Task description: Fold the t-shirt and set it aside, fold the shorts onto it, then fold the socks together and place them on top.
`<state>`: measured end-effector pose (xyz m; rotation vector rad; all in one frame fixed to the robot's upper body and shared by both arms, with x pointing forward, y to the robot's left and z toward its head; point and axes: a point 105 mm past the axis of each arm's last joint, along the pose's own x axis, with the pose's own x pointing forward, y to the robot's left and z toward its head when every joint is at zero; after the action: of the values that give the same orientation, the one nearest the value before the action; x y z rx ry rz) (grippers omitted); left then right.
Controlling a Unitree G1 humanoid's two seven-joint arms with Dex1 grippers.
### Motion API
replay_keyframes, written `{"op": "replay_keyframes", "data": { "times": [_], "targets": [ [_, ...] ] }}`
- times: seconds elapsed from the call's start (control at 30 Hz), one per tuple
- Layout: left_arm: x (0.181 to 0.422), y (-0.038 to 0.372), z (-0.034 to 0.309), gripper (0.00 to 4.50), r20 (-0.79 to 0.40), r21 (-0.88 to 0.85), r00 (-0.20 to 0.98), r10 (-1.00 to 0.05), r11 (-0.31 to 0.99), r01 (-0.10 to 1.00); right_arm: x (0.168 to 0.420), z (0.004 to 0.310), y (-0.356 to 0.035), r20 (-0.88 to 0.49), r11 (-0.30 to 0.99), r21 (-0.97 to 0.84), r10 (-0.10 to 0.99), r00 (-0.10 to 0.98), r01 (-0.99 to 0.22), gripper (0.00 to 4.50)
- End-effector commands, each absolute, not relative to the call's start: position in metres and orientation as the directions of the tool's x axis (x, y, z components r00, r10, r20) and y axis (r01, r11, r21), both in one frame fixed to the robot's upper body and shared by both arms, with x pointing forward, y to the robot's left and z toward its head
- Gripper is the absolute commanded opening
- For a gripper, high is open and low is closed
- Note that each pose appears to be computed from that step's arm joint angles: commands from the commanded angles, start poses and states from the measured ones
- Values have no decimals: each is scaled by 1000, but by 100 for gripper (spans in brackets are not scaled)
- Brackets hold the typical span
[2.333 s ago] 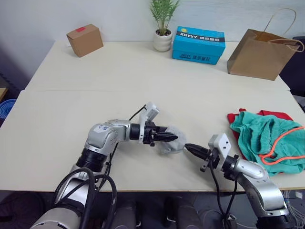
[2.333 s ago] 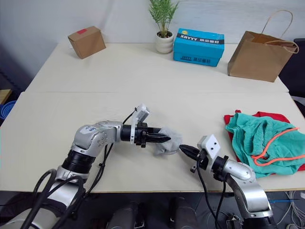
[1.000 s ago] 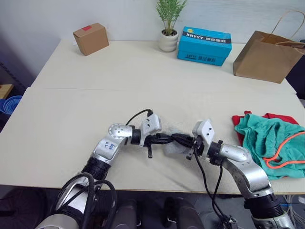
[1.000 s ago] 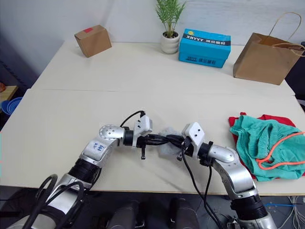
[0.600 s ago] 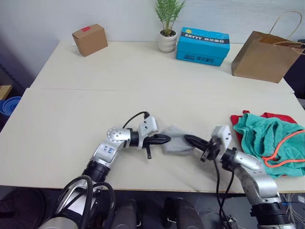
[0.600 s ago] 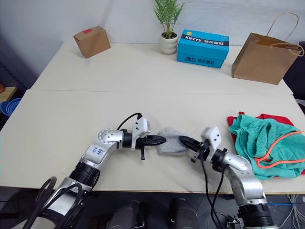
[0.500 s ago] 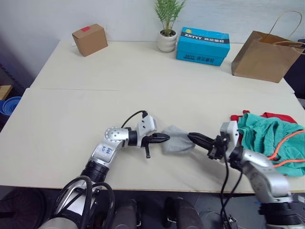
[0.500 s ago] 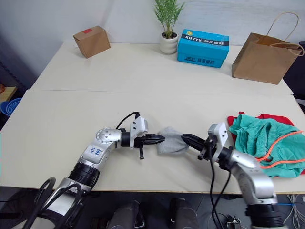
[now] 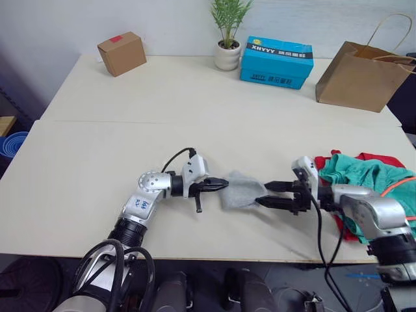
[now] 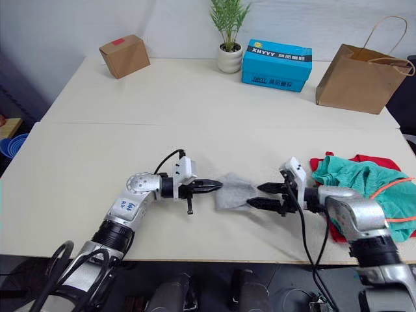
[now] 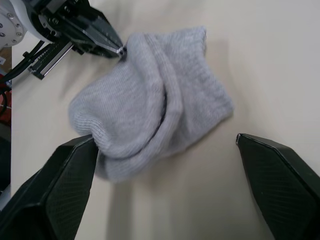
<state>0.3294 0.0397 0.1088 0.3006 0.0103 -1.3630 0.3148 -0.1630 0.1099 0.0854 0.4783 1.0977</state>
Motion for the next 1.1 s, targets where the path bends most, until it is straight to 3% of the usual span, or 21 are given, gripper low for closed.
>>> {"op": "replay_keyframes", "data": {
  "times": [0.03, 0.3, 0.63, 0.73, 0.9, 1.07, 1.1],
  "targets": [
    [327, 39, 108, 0, -183, 218, 218, -959, 177, 960, 320, 107, -154, -343, 411, 295, 888, 306, -862, 445],
    [326, 50, 96, 0, -225, 221, 250, -942, 200, 954, 335, 96, -128, -368, 323, 329, 909, 195, -887, 445],
    [329, 56, 100, 0, -202, 241, 276, -940, 226, 944, 320, 107, -113, -306, 204, 432, 949, 70, -878, 110],
    [329, 56, 108, 0, -163, 258, 278, -947, 231, 938, 315, 116, -117, -285, 203, 423, 955, 83, -883, 39],
    [319, 56, 142, 0, -10, 264, 238, -971, 227, 938, 289, 149, -138, -264, 202, 399, 960, 99, -895, 34],
    [304, 67, 172, 0, 78, 217, 189, -979, 202, 955, 265, 194, -176, -224, 301, 408, 948, 225, -862, 34],
    [302, 69, 177, 17, 88, 209, 188, -978, 203, 957, 263, 201, -186, -222, 337, 408, 938, 266, -848, 34]
  ]
}}
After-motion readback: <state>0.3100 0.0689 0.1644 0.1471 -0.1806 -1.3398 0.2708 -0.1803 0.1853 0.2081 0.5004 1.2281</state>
